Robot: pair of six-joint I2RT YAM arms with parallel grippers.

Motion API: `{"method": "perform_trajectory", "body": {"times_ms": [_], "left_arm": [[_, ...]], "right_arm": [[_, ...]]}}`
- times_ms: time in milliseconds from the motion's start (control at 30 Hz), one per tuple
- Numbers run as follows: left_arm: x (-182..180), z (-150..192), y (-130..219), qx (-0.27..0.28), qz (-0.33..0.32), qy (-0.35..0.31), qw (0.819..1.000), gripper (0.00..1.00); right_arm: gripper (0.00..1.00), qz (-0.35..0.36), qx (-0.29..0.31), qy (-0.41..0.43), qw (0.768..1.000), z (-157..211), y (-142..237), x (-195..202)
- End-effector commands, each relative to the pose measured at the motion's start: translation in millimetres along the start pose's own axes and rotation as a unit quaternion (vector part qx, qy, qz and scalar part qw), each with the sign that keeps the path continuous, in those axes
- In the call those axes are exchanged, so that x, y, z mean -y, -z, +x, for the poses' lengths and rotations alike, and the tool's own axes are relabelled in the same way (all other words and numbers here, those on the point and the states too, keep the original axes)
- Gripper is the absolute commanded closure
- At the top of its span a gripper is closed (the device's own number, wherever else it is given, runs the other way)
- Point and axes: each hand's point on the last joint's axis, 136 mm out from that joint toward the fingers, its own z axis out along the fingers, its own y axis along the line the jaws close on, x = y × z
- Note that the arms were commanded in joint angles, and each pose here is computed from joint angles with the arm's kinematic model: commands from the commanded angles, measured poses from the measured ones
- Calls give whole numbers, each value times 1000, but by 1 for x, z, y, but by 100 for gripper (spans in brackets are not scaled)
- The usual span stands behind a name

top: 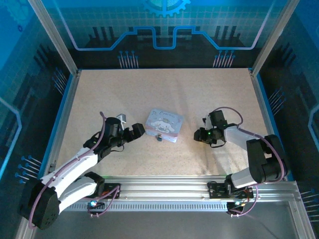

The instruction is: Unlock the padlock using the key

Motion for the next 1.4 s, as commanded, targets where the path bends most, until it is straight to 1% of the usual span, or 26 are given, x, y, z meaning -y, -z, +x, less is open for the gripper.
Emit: {"method": "perform_trajectory", "body": {"times_ms": [0,333,533,767,833,933,1067,1200,1233,1367], "left_arm": [[-3,6,0,-9,-2,6,1000,2],[-5,7,0,-10,-4,5,1000,1],[-6,8,0,-11,-6,5,1000,1],[-3,9,-1,-14,3,11,1000,1],[0,9,-1,-16,12,16,1000,1],[10,9,-1,-22,34,23,999,2],[30,8,0,-31,80,29,996,5],[54,8,2,-33,111,14,993,8],[59,8,3,-34,116,7,993,10],[83,10,3,-35,136,-23,990,22]], "right_arm": [[72,-14,3,-3,1000,-6,-2,-7],[81,-7,-10,2,1000,-4,-15,-8],[89,-3,-15,3,1000,-2,-17,-7],[98,-18,7,15,1000,-5,-9,-14],[99,-27,16,22,999,-7,-5,-19],[99,-45,37,31,998,-11,3,-28],[100,-71,67,56,994,-15,17,-48],[100,-97,100,90,986,-19,35,-75],[100,-103,111,98,984,-20,41,-82],[100,-131,143,128,973,-18,58,-113]]}}
